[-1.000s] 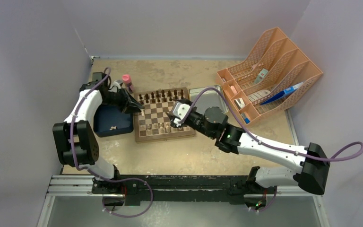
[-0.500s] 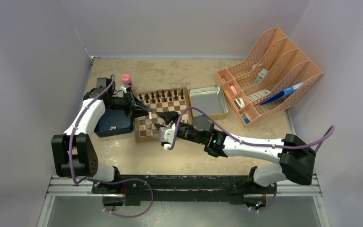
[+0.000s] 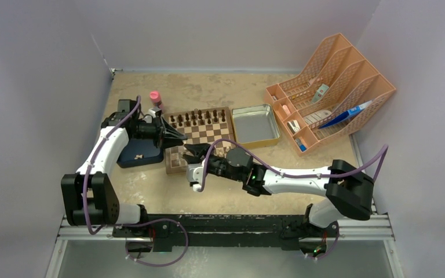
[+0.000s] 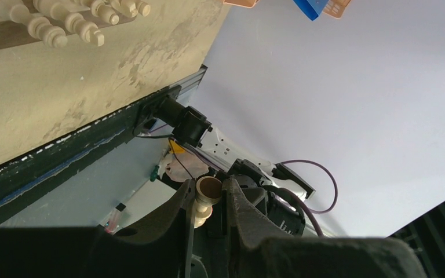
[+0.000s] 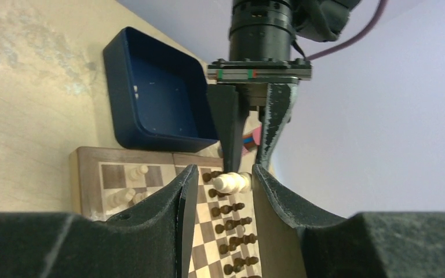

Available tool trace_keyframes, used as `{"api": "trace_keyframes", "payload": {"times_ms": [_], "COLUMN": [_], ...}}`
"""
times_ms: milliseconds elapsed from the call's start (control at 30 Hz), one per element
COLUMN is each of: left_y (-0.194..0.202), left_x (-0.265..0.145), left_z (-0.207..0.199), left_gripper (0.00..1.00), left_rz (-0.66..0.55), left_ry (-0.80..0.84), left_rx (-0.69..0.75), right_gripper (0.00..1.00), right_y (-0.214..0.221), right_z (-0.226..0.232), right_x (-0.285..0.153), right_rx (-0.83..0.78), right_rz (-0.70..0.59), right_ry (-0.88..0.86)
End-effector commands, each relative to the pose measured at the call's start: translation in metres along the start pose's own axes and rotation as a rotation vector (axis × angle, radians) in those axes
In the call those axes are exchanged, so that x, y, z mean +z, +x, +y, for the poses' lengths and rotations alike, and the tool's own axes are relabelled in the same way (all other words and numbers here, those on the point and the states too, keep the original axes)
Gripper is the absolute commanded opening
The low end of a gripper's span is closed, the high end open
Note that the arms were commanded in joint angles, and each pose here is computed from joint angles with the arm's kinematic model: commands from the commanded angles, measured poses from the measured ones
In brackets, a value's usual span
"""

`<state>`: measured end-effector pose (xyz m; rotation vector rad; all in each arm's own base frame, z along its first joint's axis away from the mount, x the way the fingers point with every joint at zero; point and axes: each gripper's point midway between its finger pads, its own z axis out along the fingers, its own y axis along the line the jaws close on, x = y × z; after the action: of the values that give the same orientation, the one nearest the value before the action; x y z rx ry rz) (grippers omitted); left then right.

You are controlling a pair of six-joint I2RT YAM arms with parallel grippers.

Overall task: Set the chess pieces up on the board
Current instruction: Place the chess piece on the chessboard.

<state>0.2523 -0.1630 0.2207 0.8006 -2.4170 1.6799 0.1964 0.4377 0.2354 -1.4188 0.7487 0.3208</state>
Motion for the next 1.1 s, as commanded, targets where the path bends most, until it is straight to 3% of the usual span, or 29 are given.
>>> {"api": "trace_keyframes", "payload": {"times_ms": [0, 633, 833, 1067], "left_y": [0.016, 0.035, 0.036, 0.033], "left_x": [-0.006, -0.011, -0.011, -0.010], "left_z": [-0.011, -0.015, -0.012, -0.013], "left_gripper": [0.04, 0.04, 0.04, 0.04], "left_rz": [0.021, 0.063, 0.066, 0.041], "left_ry": [0.037, 0.055, 0.049, 0.043], "left_rx": [0.029, 0.010, -0.001, -0.027], "right_gripper": [0.41, 0.42, 0.34, 0.33], "right_y": [-0.021, -0.005, -0.004, -0.011], "right_z": [-0.039, -0.036, -0.046, -0.046], "right_x": [-0.002, 0.002, 0.000, -0.002], "right_rx": [-0.016, -0.061, -0.068, -0.080], "right_rz": [-0.049, 0.011, 0.019, -0.007], "right_ry": [0.150, 0.169, 0.227, 0.237]}}
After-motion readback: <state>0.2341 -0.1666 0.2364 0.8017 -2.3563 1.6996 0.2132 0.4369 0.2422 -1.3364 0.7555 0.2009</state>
